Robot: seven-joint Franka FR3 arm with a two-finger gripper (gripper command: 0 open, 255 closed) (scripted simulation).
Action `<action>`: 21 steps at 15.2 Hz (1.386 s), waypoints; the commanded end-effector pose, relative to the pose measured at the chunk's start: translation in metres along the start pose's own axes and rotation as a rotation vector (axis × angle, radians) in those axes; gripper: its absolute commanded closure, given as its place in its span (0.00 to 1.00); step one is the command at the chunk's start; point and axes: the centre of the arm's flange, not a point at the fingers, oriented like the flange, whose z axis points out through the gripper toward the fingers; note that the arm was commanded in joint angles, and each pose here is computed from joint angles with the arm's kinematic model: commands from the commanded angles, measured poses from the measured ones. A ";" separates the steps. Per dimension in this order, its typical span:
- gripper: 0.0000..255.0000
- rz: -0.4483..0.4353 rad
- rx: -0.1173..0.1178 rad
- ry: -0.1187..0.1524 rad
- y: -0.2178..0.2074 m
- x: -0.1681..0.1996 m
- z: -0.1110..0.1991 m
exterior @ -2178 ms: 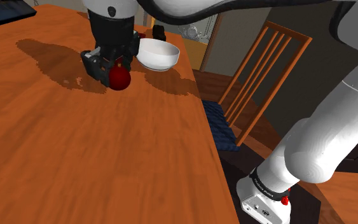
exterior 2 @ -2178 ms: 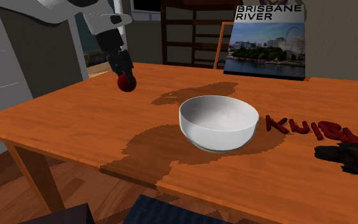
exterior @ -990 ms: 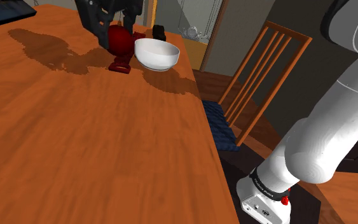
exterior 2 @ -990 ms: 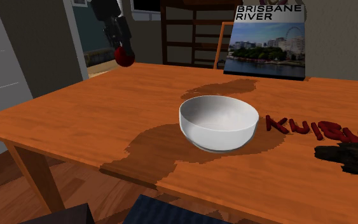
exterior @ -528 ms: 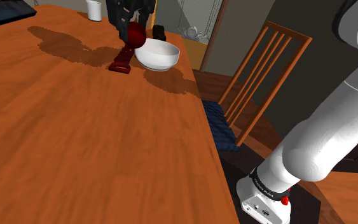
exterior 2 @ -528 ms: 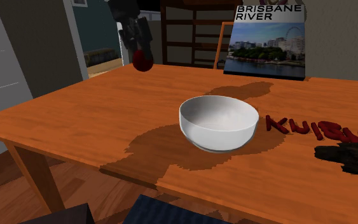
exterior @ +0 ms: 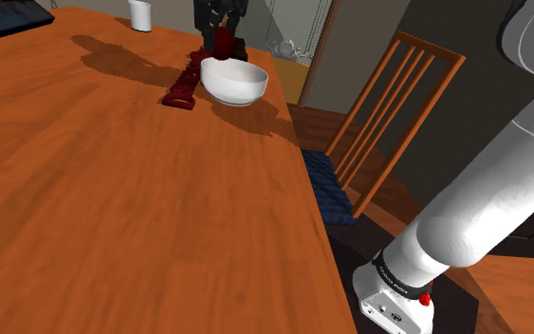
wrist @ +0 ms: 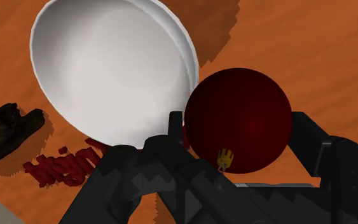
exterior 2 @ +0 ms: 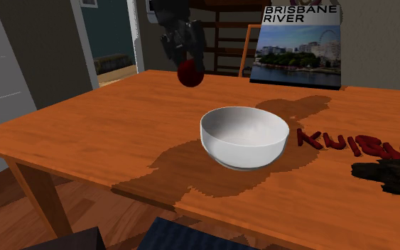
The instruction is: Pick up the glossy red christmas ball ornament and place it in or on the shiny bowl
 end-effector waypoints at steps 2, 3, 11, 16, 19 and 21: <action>1.00 -0.001 0.000 0.000 0.039 0.006 0.012; 1.00 -0.001 0.000 0.000 0.051 0.009 0.016; 1.00 -0.001 0.000 0.000 0.137 0.028 0.050; 1.00 -0.001 0.000 0.000 0.131 0.023 0.075; 1.00 -0.001 0.000 0.000 0.127 0.020 0.091; 1.00 -0.001 0.000 0.000 0.124 0.017 0.102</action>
